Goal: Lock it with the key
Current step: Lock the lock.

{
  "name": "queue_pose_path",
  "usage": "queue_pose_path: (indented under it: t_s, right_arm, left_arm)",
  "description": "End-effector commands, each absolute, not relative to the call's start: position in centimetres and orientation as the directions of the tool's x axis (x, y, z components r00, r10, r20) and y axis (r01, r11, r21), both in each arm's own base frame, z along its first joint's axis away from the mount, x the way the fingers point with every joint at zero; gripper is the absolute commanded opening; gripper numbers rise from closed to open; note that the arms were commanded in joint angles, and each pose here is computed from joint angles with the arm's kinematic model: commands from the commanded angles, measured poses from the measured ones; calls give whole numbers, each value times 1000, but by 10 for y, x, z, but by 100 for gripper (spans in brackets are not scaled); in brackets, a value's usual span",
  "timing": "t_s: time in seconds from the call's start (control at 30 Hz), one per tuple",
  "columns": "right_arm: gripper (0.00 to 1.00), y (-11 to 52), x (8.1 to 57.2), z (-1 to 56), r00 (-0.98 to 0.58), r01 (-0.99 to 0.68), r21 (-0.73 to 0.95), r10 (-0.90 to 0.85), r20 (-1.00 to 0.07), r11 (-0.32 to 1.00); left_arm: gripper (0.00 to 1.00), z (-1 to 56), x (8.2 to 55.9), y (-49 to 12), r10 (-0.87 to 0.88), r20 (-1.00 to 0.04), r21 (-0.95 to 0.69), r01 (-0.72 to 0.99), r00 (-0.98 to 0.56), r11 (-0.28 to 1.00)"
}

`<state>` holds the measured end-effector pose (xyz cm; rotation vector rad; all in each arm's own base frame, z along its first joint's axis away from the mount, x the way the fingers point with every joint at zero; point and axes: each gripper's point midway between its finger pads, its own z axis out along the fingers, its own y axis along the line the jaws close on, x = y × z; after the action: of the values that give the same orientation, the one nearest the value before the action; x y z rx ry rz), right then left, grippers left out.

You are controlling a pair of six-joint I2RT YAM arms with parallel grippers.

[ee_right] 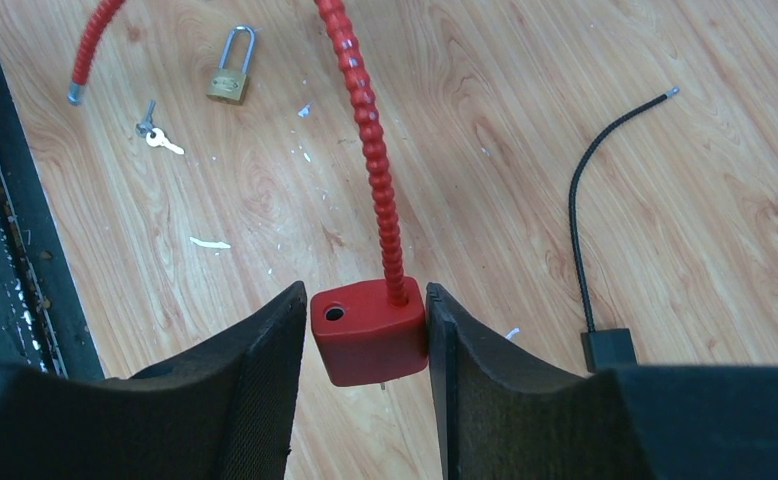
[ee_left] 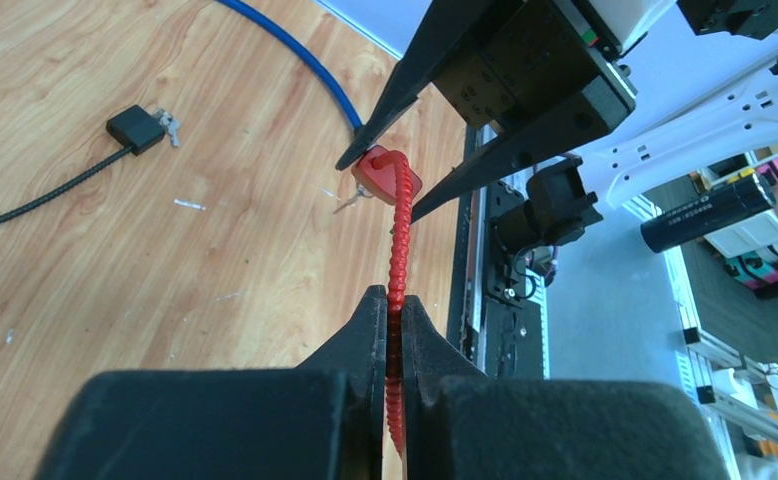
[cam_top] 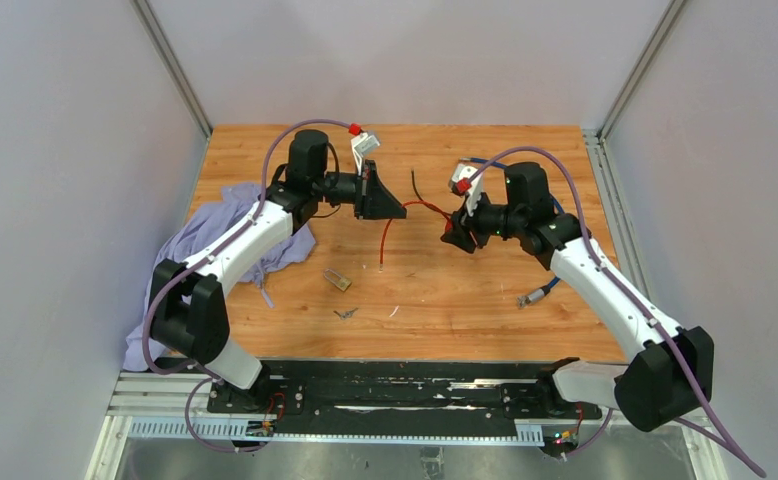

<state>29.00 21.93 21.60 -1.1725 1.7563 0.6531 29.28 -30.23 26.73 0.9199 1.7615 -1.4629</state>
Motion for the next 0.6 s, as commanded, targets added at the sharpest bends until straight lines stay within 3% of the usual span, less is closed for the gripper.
queue_pose_path:
  t_s: [0.0, 0.33, 0.57]
  right_arm:
    - [47, 211, 289, 215, -115, -913, -78, -435, -893, 401]
    - [48, 213, 284, 216, -80, -930, -89, -431, -899, 357]
    - [38, 215, 280, 219, -64, -939, -90, -425, -903, 331]
  left_arm:
    - [0, 278, 289, -301, 84, -852, -511, 856, -516, 78]
    - [0, 275, 290, -302, 81, -841, -531, 845, -535, 71]
    - [0, 272, 291, -302, 82, -837, -536, 841, -541, 73]
